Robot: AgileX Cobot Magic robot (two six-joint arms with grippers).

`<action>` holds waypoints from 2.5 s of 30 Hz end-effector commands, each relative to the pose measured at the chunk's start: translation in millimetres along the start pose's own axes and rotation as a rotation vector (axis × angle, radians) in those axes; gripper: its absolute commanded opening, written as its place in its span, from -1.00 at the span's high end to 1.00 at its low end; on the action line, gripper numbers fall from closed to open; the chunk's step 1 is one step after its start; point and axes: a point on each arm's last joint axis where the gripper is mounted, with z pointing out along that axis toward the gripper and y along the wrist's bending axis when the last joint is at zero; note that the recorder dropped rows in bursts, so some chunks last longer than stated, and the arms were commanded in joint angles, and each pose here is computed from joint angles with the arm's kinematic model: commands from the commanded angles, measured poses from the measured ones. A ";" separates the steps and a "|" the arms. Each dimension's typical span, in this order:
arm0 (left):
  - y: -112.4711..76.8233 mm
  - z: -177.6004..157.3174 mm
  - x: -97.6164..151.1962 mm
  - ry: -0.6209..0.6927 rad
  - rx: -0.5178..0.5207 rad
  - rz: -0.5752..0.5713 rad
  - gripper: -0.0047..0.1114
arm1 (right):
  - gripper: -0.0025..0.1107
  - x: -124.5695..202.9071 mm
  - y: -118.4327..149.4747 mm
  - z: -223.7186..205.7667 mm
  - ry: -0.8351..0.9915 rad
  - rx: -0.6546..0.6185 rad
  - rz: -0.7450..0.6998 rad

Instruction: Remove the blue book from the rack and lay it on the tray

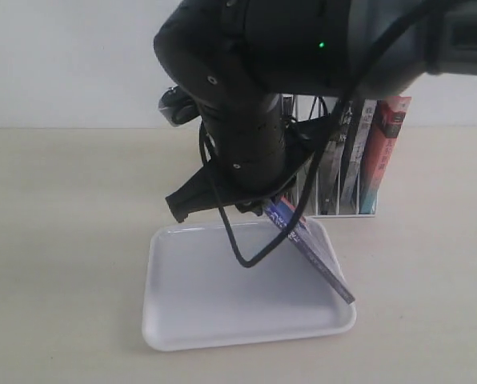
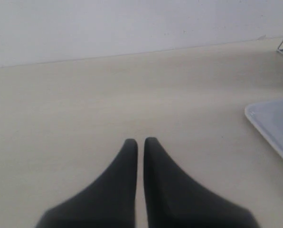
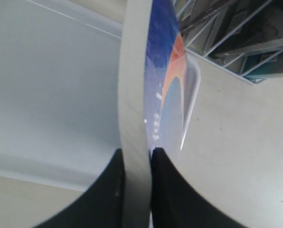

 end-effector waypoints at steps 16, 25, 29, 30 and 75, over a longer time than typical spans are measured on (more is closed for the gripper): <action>0.3 -0.6 -2.6 -0.022 -0.003 0.000 0.84 | 0.10 -18.7 32.8 -22.4 -0.001 -0.417 0.153; 0.3 -0.6 -2.6 -0.022 -0.003 0.000 0.84 | 0.96 -38.7 17.3 -78.5 -0.126 -0.449 -0.095; 0.3 -0.6 -2.6 -0.022 -0.003 0.000 0.84 | 0.96 -35.5 7.9 -96.1 -0.185 -0.456 -0.162; 0.3 -0.6 -2.6 -0.022 -0.003 0.000 0.84 | 0.96 -34.6 6.2 -99.8 -0.192 -0.462 -0.162; 0.3 -0.6 -2.6 -0.022 -0.003 0.000 0.84 | 0.96 153.6 -75.6 -91.8 -1.055 -0.464 -0.283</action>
